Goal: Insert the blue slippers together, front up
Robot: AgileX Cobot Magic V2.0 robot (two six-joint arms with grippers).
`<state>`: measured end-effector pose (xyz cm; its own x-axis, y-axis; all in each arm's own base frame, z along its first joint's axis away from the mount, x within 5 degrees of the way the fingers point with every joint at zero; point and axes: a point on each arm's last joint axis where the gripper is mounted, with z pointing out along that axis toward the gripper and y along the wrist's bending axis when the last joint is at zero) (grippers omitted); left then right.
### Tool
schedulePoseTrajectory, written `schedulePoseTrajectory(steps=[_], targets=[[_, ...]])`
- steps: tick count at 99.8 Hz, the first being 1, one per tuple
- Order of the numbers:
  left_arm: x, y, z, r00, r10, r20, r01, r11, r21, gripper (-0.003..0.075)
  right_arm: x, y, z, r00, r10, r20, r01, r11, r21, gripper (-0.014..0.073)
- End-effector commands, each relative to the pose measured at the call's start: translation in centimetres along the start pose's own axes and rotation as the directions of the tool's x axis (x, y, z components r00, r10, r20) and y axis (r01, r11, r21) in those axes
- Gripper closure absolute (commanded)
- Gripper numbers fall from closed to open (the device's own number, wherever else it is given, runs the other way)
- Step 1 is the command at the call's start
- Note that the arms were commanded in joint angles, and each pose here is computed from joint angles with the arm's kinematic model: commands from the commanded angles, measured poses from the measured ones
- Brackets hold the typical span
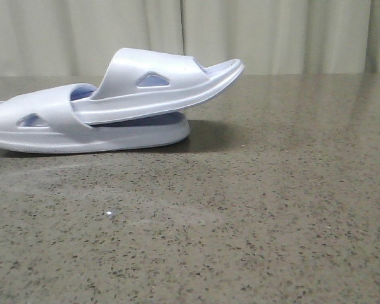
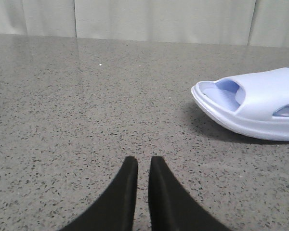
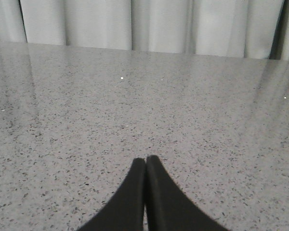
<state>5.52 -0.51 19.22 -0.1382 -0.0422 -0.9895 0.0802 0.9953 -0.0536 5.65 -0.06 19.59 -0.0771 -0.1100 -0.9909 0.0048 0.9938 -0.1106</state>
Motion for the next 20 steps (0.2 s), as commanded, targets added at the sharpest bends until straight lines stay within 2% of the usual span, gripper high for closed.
schedulePoseTrajectory(steps=[1,20], targets=[[-0.44,0.0,-0.16,0.996,-0.002,0.085,0.002,1.0,0.002,0.0705,-0.03,-0.06,0.16,0.998,-0.013,0.057,0.012,1.0,0.015,0.0684],[-0.44,0.0,-0.16,0.996,-0.002,0.085,0.002,1.0,0.002,0.0705,-0.03,-0.06,0.16,0.998,-0.013,0.057,0.012,1.0,0.015,0.0684]])
